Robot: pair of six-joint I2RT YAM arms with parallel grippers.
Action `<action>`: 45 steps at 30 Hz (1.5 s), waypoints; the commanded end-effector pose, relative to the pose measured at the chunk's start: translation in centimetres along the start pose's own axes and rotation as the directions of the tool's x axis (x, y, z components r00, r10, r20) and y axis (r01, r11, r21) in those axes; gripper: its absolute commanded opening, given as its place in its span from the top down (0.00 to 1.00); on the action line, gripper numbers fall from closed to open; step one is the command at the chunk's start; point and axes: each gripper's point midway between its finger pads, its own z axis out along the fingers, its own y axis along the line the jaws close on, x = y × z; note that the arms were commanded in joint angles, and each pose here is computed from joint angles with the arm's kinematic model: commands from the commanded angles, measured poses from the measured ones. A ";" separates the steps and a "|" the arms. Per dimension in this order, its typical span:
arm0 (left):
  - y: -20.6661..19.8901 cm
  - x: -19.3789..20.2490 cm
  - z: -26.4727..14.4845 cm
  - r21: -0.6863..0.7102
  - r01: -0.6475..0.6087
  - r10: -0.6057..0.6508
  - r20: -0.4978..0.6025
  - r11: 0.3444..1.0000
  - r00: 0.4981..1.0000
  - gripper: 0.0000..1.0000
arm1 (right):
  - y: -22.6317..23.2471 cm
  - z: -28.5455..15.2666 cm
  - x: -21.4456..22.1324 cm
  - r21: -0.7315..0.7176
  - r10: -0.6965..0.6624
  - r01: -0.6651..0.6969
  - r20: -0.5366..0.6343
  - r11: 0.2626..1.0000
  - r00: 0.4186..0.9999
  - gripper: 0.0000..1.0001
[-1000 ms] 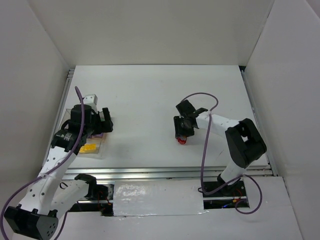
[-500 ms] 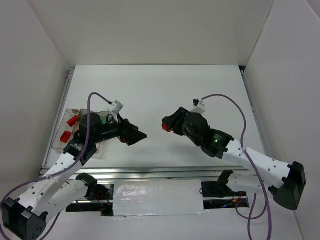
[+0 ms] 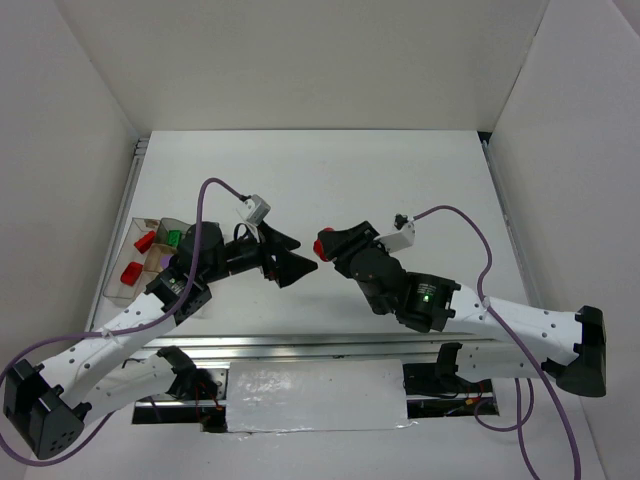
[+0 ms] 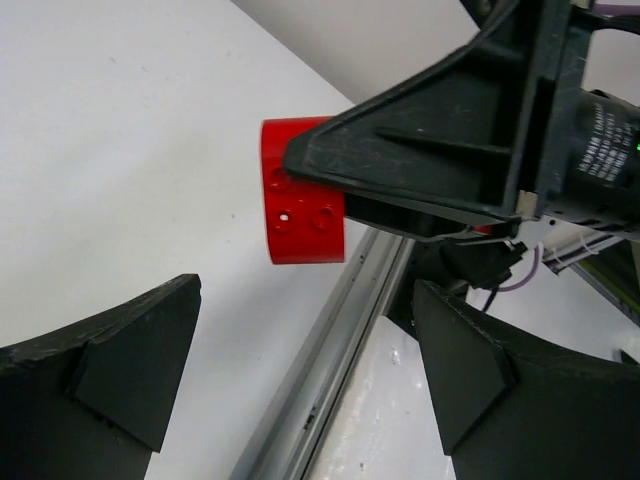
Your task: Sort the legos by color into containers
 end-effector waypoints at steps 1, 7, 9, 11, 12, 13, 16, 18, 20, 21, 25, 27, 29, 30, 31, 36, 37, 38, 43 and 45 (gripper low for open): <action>-0.3 -2.5 0.0 -0.016 -0.077 0.078 0.077 0.997 0.994 0.01 | 2.5 -0.5 -2.1 -0.046 0.099 -0.095 0.092 0.994 0.991 1.00; -1.4 -3.6 0.1 0.029 -0.096 0.093 0.105 0.995 0.990 0.01 | 4.0 -0.5 -0.4 -0.084 0.091 -0.087 0.048 0.993 0.995 1.00; -1.8 -3.5 0.3 0.057 -0.098 0.093 0.092 0.994 0.991 0.04 | 4.4 -0.7 0.2 -0.105 0.082 -0.079 0.029 0.991 0.996 1.00; -1.7 -3.3 0.5 0.058 -0.095 0.091 0.078 0.994 0.993 0.09 | 5.1 -0.8 0.2 -0.128 0.091 -0.087 0.025 0.988 0.996 1.00; -1.6 -3.2 0.6 0.056 -0.097 0.093 0.073 0.994 0.993 0.11 | 5.4 -1.0 0.4 -0.135 0.082 -0.079 0.019 0.988 0.996 1.00; -1.6 -3.1 0.7 0.056 -0.095 0.091 0.070 0.994 0.993 0.13 | 5.5 -1.0 0.5 -0.137 0.077 -0.074 0.017 0.988 0.997 1.00; -1.9 -2.9 0.7 0.082 -0.097 0.092 0.065 0.992 0.994 0.37 | 6.0 -0.9 0.8 -0.146 0.072 -0.069 0.016 0.987 0.997 1.00; -2.0 -2.9 0.8 0.088 -0.097 0.092 0.062 0.991 0.994 0.49 | 6.3 -0.8 1.1 -0.153 0.066 -0.064 0.008 0.986 0.998 1.00; -1.4 -2.6 1.0 0.062 -0.087 0.085 0.047 0.994 0.995 0.67 | 7.0 -0.9 1.4 -0.179 0.056 -0.057 -0.007 0.982 0.998 1.00; -0.9 -2.5 1.1 0.035 -0.073 0.073 0.024 0.997 0.997 0.87 | 7.1 -0.9 1.7 -0.186 0.047 -0.050 -0.020 0.981 0.999 1.00; 2.5 -3.1 0.6 -0.179 -0.063 0.068 0.021 0.982 0.997 1.00 | 6.0 -0.9 1.2 -0.203 0.053 -0.055 -0.016 0.978 0.998 0.23; 4.9 -3.8 -0.5 -0.321 -0.068 0.087 0.046 0.945 0.995 1.00 | 4.7 -0.9 -0.6 -0.191 0.078 -0.073 0.018 0.979 0.997 0.00; 7.7 -2.9 -2.1 -0.478 -0.063 0.075 0.007 0.876 0.997 1.00 | 3.6 -1.3 -2.9 -0.173 0.097 -0.084 0.065 0.981 0.993 0.00; 11.0 -3.7 -4.3 -0.664 -0.038 0.092 0.046 0.747 0.995 1.00 | 2.1 -1.1 -3.5 -0.136 0.072 -0.060 0.088 0.989 0.993 0.00; 13.0 -3.7 -5.9 -0.764 0.014 0.069 0.077 0.645 0.995 1.00 | 0.8 -0.8 -4.6 -0.104 0.059 -0.046 0.127 0.994 0.990 0.00; 21.6 -2.7 -22.7 -0.976 0.126 -0.042 0.136 -0.180 0.990 1.00 | -4.5 -2.0 -8.7 -0.032 -0.001 0.009 0.240 0.999 0.971 0.00; 22.2 -2.8 -24.8 -0.957 0.132 -0.048 0.149 -0.257 0.988 1.00 | -5.1 -2.1 -9.1 -0.029 -0.006 0.014 0.251 0.999 0.968 0.00; 22.8 -3.3 -26.0 -0.946 0.149 -0.031 0.165 -0.289 0.986 1.00 | -5.2 -2.7 -9.9 -0.049 0.006 0.008 0.267 0.999 0.964 0.00; 25.8 -4.8 -28.9 -0.966 0.045 -0.016 0.051 -0.255 0.999 1.00 | -6.8 -3.1 -9.5 -0.070 -0.014 0.033 0.251 0.997 0.968 0.00; 26.3 -5.5 -29.1 -0.971 -0.041 -0.025 -0.036 -0.234 0.999 1.00 | -7.0 -3.0 -8.9 -0.080 -0.038 0.058 0.229 0.995 0.973 0.00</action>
